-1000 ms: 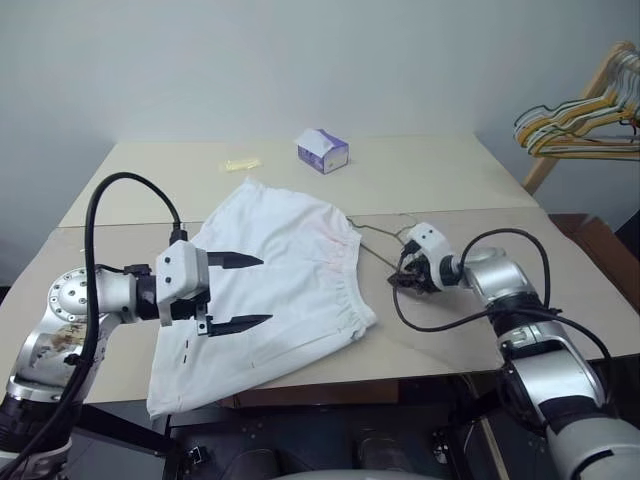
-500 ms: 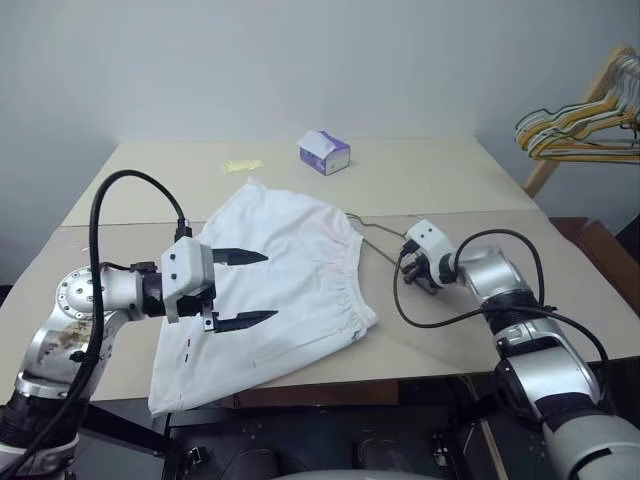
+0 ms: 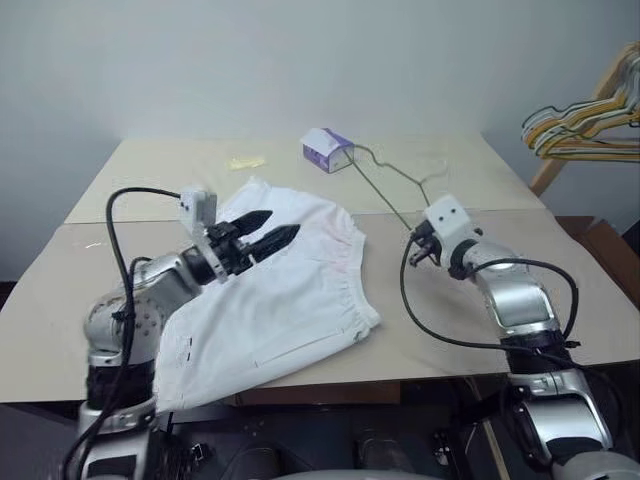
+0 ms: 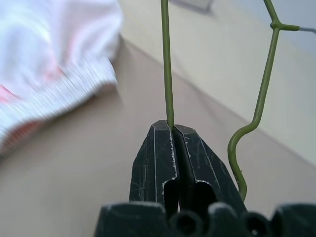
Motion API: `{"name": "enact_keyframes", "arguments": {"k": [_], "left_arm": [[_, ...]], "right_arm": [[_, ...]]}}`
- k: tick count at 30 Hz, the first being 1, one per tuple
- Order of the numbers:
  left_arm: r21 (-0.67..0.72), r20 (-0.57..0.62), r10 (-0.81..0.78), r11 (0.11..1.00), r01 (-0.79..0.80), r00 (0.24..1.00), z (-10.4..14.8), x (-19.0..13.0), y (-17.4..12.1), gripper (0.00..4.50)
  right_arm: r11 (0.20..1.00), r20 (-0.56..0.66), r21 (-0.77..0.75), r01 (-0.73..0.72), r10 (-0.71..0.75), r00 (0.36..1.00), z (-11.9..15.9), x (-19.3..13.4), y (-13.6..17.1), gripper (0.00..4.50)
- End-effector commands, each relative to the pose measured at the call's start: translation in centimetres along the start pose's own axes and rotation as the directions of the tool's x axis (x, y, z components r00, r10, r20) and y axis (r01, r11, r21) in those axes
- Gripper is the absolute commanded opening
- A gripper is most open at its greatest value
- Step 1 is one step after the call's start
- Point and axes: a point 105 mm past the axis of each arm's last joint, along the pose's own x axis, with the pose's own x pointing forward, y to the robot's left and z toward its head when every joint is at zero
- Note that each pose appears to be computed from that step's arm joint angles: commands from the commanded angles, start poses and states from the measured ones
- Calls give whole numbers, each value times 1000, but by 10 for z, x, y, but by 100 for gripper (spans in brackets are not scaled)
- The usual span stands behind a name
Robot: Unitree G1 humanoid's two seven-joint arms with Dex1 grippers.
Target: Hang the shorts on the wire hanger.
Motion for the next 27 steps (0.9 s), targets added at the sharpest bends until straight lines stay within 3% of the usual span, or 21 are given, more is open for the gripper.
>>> {"name": "enact_keyframes", "arguments": {"k": [1,6,12,24,27], "left_arm": [[-138,154,25,990,-3,988,25,10,-4,450],[-292,271,49,956,33,961,42,22,-6,450],[-252,250,30,967,35,968,43,27,-11,450],[-264,254,48,964,22,966,40,31,-11,450],[-287,265,59,958,20,963,41,31,-9,394]], "right_arm": [[999,183,-44,-12,20,983,39,-15,10,5],[996,341,-32,-80,86,936,67,-28,49,5],[978,415,-155,-142,195,889,79,-41,82,5],[971,449,-213,-105,193,873,83,-39,95,5],[972,448,-211,-102,189,874,83,-38,95,0]]}}
